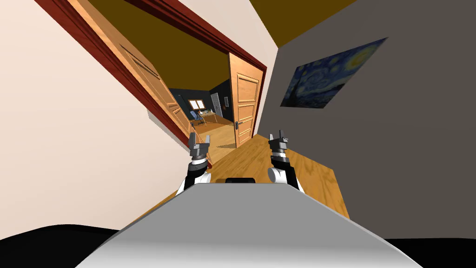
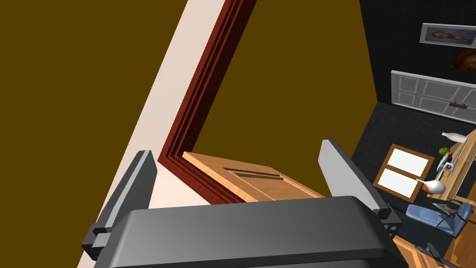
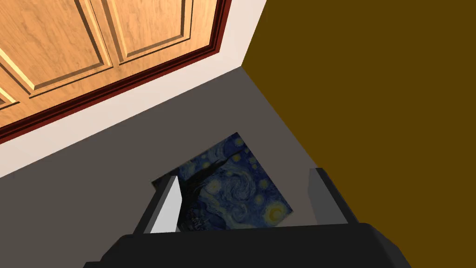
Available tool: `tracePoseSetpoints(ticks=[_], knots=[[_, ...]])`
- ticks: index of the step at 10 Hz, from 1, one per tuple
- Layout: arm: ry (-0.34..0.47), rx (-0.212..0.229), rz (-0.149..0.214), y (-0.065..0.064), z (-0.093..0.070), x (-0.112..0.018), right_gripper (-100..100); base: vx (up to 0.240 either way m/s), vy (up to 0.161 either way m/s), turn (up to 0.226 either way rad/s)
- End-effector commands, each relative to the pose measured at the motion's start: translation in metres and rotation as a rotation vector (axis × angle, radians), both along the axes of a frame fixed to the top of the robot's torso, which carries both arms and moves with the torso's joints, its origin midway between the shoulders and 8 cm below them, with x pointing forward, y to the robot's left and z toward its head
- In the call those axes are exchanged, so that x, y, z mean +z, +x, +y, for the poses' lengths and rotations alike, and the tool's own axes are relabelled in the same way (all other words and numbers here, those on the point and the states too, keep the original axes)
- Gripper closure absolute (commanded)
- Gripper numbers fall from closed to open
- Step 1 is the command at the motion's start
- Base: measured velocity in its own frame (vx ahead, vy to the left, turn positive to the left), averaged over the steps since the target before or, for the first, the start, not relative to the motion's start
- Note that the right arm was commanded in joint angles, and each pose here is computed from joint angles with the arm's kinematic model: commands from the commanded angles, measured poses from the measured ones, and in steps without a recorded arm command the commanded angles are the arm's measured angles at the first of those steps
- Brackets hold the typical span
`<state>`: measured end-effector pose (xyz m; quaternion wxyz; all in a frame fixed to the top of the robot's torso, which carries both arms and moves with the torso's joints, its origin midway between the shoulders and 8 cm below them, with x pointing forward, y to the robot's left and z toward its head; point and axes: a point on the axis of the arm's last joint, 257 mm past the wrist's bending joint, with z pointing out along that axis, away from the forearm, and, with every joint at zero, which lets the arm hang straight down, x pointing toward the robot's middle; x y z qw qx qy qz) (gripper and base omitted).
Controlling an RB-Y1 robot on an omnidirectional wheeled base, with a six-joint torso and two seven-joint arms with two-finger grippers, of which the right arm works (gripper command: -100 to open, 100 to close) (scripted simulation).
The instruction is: Push the door open
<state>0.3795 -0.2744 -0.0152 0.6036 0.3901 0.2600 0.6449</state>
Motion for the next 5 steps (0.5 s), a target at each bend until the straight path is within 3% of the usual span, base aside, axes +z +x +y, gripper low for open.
tracePoseSetpoints(ticks=[1,5], knots=[[-0.01,0.017,0.015,0.004,0.007,-0.006,-100,0.12,-0.007,0.024],[-0.036,0.064,0.059,0.012,0.027,-0.025,-100,0.242,-0.037,0.023]])
